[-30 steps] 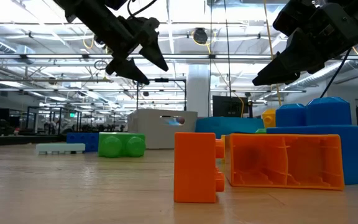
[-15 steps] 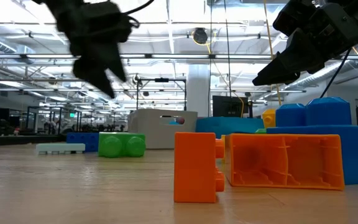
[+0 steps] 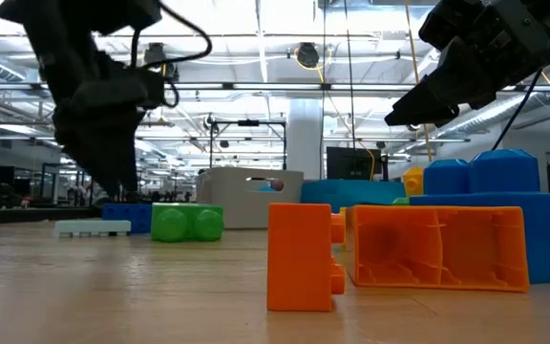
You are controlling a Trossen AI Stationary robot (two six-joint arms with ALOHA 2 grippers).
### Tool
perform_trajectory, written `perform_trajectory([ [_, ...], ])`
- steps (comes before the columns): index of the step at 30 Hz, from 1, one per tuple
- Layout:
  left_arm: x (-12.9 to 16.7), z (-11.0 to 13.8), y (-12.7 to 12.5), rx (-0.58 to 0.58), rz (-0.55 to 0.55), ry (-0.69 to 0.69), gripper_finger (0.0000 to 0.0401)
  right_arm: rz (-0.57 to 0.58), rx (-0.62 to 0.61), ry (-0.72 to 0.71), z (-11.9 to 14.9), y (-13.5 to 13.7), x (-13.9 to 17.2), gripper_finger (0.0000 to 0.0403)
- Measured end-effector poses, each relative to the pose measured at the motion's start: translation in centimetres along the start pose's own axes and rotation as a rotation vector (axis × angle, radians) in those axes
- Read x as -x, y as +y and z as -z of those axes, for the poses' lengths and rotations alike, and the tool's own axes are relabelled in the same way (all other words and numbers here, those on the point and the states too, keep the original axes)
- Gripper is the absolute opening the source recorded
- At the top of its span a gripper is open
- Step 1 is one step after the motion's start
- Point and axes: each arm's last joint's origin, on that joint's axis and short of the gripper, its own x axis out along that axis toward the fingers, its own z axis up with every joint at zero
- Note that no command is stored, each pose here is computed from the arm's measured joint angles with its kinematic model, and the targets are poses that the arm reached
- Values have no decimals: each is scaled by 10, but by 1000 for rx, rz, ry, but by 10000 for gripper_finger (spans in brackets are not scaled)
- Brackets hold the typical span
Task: Pick & Place Toys
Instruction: Put the light blue game piece into the gray bin
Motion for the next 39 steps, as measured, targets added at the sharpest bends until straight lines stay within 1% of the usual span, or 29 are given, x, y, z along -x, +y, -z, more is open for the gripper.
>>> perform_trajectory([
  [6, -15, 5, 9, 12, 12, -40, 363, 0, 1, 1, 0, 0, 0, 167],
  [9, -18, 8, 13, 7, -10, -36, 363, 0, 1, 0, 0, 0, 0, 167],
  [14, -21, 9, 16, 34, -20, -29, 363, 0, 1, 1, 0, 0, 0, 167],
  [18, -20, 11, 15, 7, 38, 46, 363, 0, 1, 1, 0, 0, 0, 167],
  [22, -13, 9, 15, 16, 83, 49, 363, 1, 5, 0, 0, 0, 0, 167],
  [26, -6, 8, 15, 19, 105, 28, 363, 0, 5, 1, 0, 0, 0, 167],
  [29, -5, 13, 12, 29, 105, 27, 363, 0, 5, 1, 0, 0, 0, 167],
  [32, -6, 21, 4, 15, 111, 41, 363, 1, 5, 0, 0, 0, 0, 167],
  [39, -28, 37, -8, -66, 55, 43, 363, 1, 6, 3, 0, 0, 0, 167],
])
